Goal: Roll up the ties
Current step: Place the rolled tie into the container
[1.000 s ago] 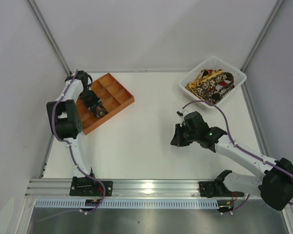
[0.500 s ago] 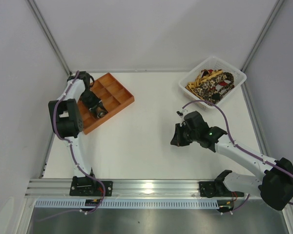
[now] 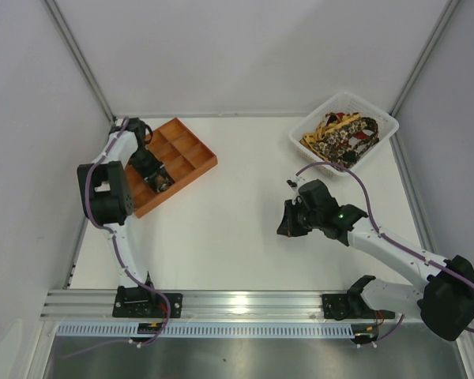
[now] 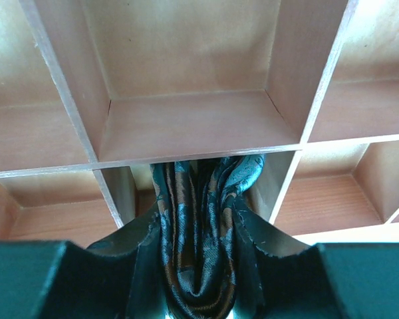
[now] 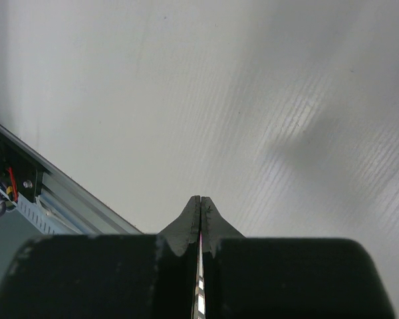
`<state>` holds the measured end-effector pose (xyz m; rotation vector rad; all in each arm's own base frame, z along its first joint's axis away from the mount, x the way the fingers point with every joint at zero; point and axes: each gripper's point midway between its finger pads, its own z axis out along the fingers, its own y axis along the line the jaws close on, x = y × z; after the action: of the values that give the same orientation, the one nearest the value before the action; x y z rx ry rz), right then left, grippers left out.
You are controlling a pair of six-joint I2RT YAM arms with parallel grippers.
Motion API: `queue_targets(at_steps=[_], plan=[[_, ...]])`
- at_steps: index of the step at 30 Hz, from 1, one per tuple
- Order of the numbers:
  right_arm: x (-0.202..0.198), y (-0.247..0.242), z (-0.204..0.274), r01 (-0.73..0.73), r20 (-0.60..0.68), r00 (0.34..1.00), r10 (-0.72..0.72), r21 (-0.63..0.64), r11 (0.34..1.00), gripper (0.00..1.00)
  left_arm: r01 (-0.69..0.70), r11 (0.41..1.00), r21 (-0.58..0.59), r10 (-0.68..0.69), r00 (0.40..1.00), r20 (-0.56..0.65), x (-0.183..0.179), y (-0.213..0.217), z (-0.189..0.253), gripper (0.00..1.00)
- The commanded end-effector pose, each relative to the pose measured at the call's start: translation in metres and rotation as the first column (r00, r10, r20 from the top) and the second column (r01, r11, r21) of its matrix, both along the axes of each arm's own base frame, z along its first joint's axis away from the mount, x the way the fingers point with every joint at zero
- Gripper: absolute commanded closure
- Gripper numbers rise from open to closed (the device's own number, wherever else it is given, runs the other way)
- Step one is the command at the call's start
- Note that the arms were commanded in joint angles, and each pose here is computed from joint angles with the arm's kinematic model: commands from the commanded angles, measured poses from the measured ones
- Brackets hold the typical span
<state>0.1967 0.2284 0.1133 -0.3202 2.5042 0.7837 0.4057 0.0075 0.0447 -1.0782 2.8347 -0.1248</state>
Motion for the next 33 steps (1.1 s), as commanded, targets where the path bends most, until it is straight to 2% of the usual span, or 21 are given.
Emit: queue_targets(at_steps=[1,2,8,18,21,33], plan=[[0.007,0.004,0.016,-0.01,0.039,0.999,0.009,0.024,1.0,1.0,-0.005,0.996,0.093,0.014,0.995,-0.098,-0.027,0.019,-0.028,0.8],[0.007,0.004,0.016,-0.007,0.036,0.999,0.006,0.023,1.0,1.0,-0.009,0.996,0.092,0.017,0.995,-0.094,-0.027,0.019,-0.028,0.74],[0.006,0.005,0.016,-0.011,0.033,0.999,0.01,0.032,0.999,1.0,-0.008,0.993,0.115,0.02,0.994,-0.105,-0.035,0.023,-0.028,0.56],[0.007,0.004,0.015,-0.006,0.028,1.0,0.005,0.033,0.999,1.0,0.004,0.995,0.099,0.006,0.995,-0.1,-0.038,0.022,-0.024,0.4],[0.006,0.004,0.015,-0.009,0.028,1.0,0.009,0.033,0.999,1.0,0.002,0.995,0.103,0.008,0.996,-0.094,-0.04,0.024,-0.017,0.26],[0.006,0.005,0.015,-0.009,0.025,1.0,0.008,0.04,0.999,1.0,0.002,0.994,0.114,-0.001,1.0,-0.014,-0.038,0.024,0.014,0.25]])
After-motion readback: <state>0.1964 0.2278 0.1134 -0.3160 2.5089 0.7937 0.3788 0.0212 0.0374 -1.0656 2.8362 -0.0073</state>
